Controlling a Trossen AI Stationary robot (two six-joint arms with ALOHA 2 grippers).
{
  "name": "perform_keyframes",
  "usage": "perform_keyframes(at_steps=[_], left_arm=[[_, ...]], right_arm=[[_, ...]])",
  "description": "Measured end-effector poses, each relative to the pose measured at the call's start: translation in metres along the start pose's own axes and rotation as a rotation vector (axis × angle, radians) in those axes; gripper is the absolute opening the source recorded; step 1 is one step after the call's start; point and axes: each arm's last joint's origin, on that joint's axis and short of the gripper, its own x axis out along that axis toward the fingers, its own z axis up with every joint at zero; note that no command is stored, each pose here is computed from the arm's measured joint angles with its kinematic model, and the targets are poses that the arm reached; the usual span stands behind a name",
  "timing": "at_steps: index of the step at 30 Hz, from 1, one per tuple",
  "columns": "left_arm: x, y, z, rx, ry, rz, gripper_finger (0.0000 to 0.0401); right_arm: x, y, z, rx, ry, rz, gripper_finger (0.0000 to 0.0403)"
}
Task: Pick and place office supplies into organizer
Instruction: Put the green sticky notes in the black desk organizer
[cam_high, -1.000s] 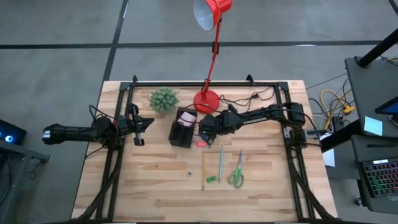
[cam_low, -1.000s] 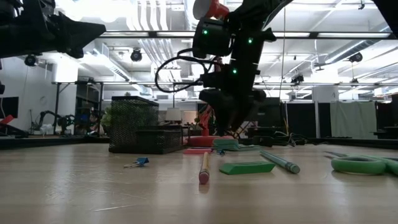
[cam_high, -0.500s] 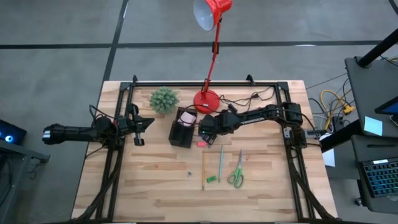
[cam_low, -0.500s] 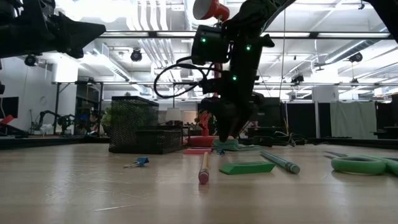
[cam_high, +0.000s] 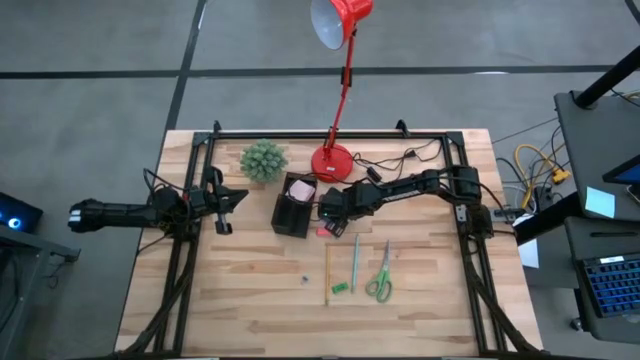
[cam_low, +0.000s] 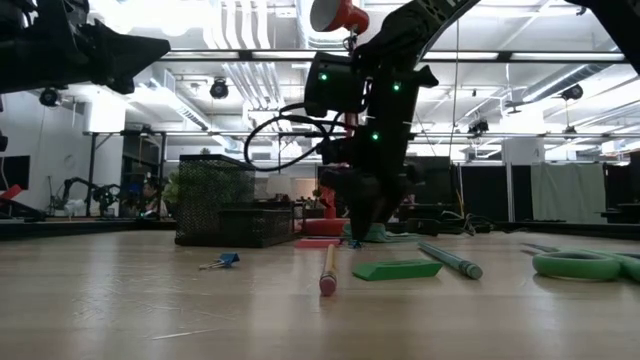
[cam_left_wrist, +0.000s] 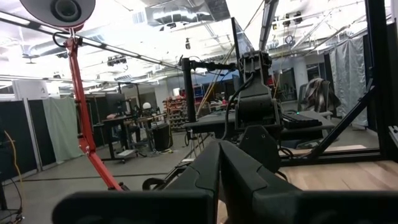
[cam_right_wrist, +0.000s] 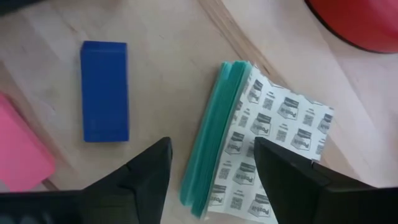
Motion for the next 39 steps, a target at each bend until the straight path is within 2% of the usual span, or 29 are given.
perform_keyframes(at_steps=[5, 10, 14, 21, 22, 31, 39], left_arm=[[0.0, 0.0, 0.0, 0.0, 0.002, -0.001, 0.0], [0.0, 0.0, 0.0, 0.0, 0.002, -0.001, 0.0], [0.0, 0.0, 0.0, 0.0, 0.002, 0.0, 0.0], [0.0, 0.0, 0.0, 0.0, 0.002, -0.001, 0.0], [0.0, 0.0, 0.0, 0.0, 0.002, 0.0, 0.0], [0.0, 0.0, 0.0, 0.001, 0.003, -0.001, 0.0], [0.0, 0.0, 0.0, 0.001, 0.003, 0.0, 0.0]], right_arm=[[0.0, 0.0, 0.0, 0.002, -0.001, 0.002, 0.0206], [0.0, 0.0, 0.001, 0.002, 0.002, 0.01, 0.0172], [0.0, 0.0, 0.001, -0.004, 0.003, 0.01, 0.0128], [0.003, -0.008, 0.002, -0.041, 0.034, 0.019, 0.0022], [0.003, -0.009, 0.002, -0.039, 0.036, 0.021, 0.0017], [-0.001, -0.011, 0.004, -0.04, 0.035, 0.038, 0.0009], [-0.028, -0.017, 0.008, -0.022, -0.022, 0.08, 0.0009]])
